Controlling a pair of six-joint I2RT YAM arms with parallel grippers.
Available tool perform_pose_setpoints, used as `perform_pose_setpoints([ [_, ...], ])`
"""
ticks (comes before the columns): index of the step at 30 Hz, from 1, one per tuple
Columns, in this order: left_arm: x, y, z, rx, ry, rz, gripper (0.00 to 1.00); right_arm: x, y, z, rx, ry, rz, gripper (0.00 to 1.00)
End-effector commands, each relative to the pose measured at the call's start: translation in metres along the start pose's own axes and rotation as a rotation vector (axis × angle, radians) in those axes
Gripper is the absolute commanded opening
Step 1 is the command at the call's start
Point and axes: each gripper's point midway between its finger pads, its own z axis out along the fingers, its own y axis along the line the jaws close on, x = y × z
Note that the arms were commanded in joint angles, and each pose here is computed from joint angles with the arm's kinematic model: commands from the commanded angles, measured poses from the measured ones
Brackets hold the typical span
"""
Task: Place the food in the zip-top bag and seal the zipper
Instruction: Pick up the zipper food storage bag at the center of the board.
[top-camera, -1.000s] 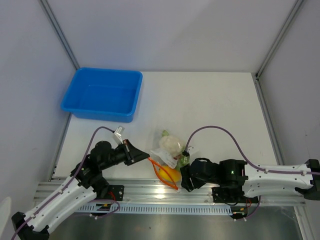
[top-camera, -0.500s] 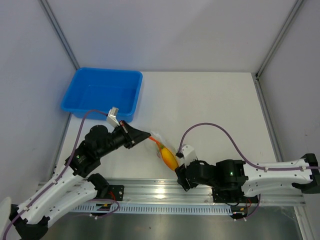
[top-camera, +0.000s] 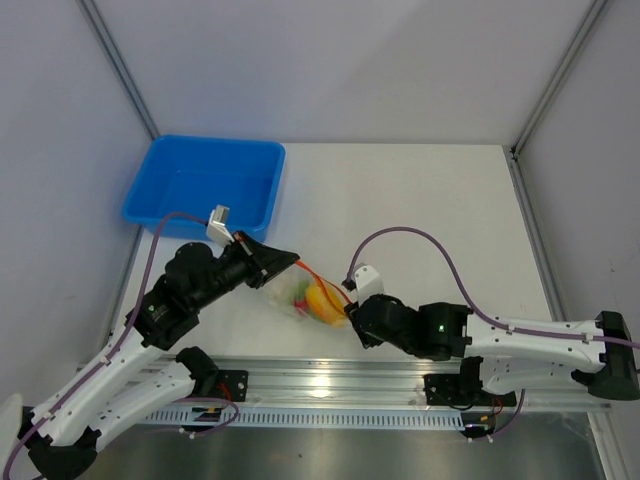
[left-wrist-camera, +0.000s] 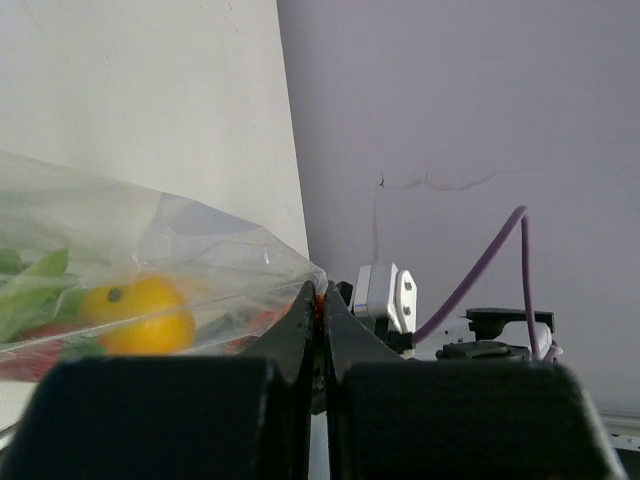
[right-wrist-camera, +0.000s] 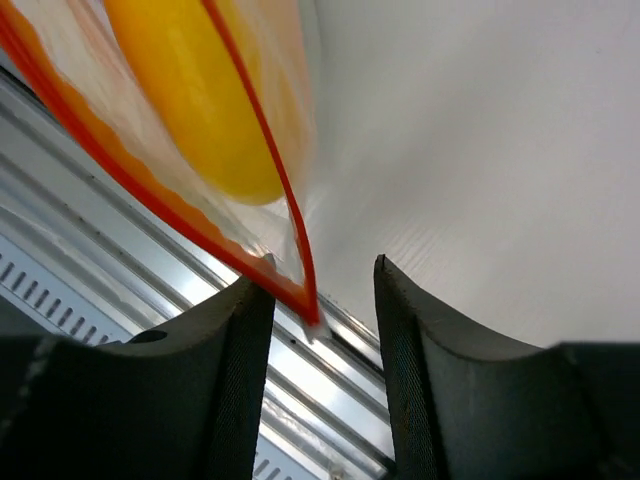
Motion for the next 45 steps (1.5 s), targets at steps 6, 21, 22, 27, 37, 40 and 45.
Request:
perform_pose_setpoints([
  [6, -0.013, -0.028, -0.008, 0.080, -0.049, -0.012, 0.01, -0.027, 0.026, 0.006, -0.277, -0.101, -0.006, 0.44],
  [21, -0.006, -0.005, -0.019, 0.049, -0.038, 0.171, 0.01, -0.065, -0.010, -0.014, -0.186, -0.194, 0.001, 0.00],
  [22, -0.003, -0.003, -0.023, 0.054, -0.030, 0.194, 0.01, -0.071, -0.011, -0.019, -0.200, -0.207, -0.012, 0.00],
  [27, 0.018, 0.038, -0.033, 0.015, 0.033, 0.326, 0.01, -0.100, -0.002, -0.048, -0.365, -0.206, -0.130, 0.00],
  [37, 0.018, 0.048, -0.053, 0.043, 0.032, 0.578, 0.94, -0.082, 0.020, -0.039, -0.552, 0.033, -0.272, 0.00],
  [40, 0.011, 0.028, -0.054, 0.102, 0.010, 0.682, 0.99, -0.078, 0.022, -0.046, -0.577, 0.055, -0.272, 0.00],
  [45, 0.012, -0.012, -0.056, 0.269, 0.015, 0.845, 1.00, -0.071, 0.031, -0.066, -0.651, 0.098, -0.233, 0.00],
])
